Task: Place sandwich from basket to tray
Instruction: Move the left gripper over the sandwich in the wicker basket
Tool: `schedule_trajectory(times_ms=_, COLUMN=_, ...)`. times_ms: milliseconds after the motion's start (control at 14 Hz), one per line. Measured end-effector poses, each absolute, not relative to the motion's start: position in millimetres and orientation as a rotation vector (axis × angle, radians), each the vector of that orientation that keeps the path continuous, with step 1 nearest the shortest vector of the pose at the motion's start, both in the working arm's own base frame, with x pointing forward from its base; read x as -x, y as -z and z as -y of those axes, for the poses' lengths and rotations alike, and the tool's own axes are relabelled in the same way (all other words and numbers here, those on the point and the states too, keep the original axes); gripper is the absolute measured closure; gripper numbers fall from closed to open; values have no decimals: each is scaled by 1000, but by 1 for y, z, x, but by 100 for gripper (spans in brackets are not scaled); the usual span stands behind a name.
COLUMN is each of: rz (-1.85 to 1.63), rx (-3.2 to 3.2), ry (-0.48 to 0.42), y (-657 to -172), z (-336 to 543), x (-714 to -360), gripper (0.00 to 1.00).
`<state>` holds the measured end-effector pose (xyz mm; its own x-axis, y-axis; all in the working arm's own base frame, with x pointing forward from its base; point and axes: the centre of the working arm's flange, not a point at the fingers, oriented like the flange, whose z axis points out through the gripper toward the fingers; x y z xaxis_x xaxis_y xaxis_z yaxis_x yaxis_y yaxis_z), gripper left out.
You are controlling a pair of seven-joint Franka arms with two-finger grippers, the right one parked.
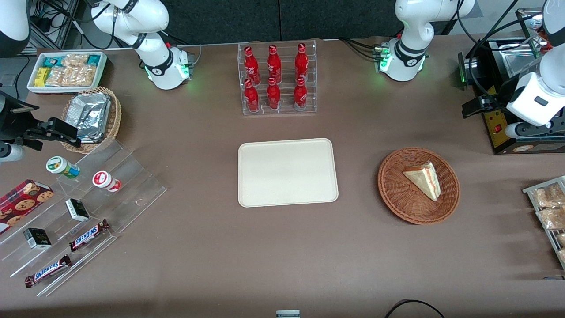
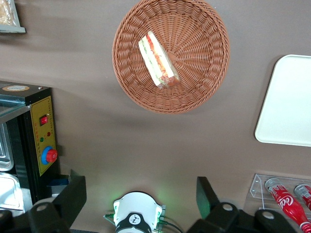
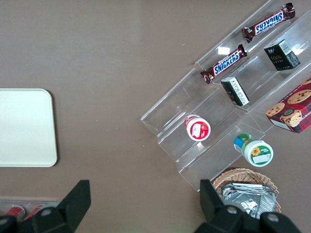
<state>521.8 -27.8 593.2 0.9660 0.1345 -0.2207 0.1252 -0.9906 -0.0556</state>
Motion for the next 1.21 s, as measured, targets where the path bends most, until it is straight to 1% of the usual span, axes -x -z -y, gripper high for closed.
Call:
schedule_trajectory(times_ms=357, rz=203, rx=3073, ry=-321, y=-592, z=27, x=-525, gripper=0)
schedule_trajectory(times_ms=500, rz=202, rx=3078, ry=-290, y=-577, z=27, x=-530, gripper=0)
schedule_trajectory(times_ms=714, rz=202, rx=3078, ry=-289, y=-532, z=26, x=-536, gripper=0)
schedule_trajectory(times_ms=857, rz=217, rx=3072, ry=-267, y=-499, z=24, x=-539, gripper=0)
schedule_trajectory(times_ms=1071, rz=338, rx=3070, ry=-172, y=-438, z=24, x=-538, gripper=0)
schedule_trajectory(times_ms=1214, rz=430, rx=3067, ry=-114, y=-405, z=25, x=-533, gripper=0)
